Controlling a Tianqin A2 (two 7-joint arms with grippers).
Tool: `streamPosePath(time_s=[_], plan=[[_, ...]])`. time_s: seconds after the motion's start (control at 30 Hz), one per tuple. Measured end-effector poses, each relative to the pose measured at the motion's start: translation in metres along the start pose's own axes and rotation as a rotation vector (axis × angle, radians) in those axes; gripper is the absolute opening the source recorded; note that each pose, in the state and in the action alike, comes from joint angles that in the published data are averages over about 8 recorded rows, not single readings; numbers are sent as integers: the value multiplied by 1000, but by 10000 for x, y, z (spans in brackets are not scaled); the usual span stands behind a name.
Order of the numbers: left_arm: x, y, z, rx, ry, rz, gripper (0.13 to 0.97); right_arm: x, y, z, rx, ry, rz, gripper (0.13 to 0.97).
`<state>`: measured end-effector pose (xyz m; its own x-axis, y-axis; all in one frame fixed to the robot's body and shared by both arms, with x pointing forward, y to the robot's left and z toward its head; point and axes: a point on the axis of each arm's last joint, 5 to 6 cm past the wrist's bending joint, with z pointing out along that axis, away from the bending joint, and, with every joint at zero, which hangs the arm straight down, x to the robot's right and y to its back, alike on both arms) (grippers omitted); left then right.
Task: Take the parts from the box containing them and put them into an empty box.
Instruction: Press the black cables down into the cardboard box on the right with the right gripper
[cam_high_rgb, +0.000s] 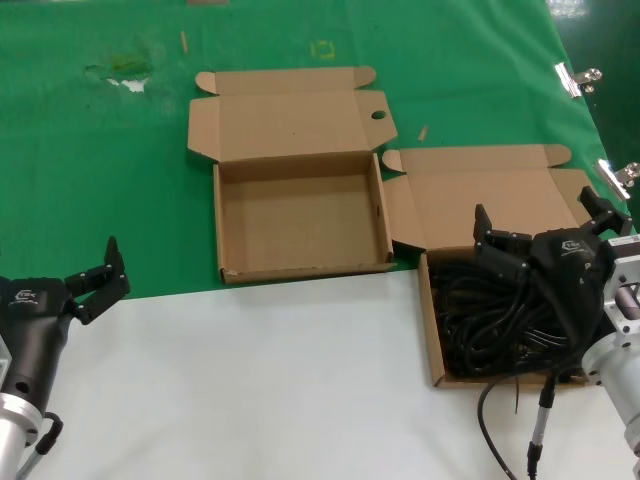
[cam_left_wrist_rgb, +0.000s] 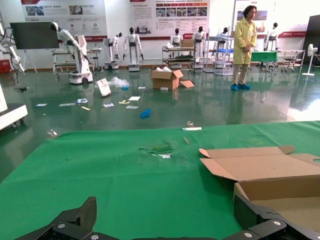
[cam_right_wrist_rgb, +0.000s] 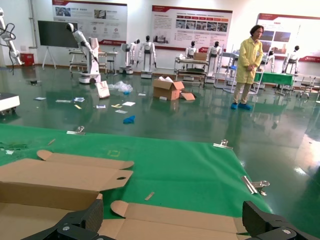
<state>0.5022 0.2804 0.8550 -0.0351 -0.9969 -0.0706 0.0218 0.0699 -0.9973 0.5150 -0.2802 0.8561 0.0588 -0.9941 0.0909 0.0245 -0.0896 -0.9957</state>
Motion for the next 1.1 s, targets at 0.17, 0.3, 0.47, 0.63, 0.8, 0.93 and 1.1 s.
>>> streamPosePath(time_s=[0.17, 0.3, 0.47, 0.63, 0.8, 0.93, 1.1], plan=[[0, 0, 0, 0, 0, 0, 966, 0, 0, 0, 0, 0, 0, 966], [0, 0, 0, 0, 0, 0, 966, 0, 0, 0, 0, 0, 0, 966], [0, 0, 0, 0, 0, 0, 966, 0, 0, 0, 0, 0, 0, 966], [0, 0, 0, 0, 0, 0, 966, 0, 0, 0, 0, 0, 0, 966], [0, 0, 0, 0, 0, 0, 966, 0, 0, 0, 0, 0, 0, 966], [0, 0, 0, 0, 0, 0, 966, 0, 0, 0, 0, 0, 0, 966], [0, 0, 0, 0, 0, 0, 966, 0, 0, 0, 0, 0, 0, 966]])
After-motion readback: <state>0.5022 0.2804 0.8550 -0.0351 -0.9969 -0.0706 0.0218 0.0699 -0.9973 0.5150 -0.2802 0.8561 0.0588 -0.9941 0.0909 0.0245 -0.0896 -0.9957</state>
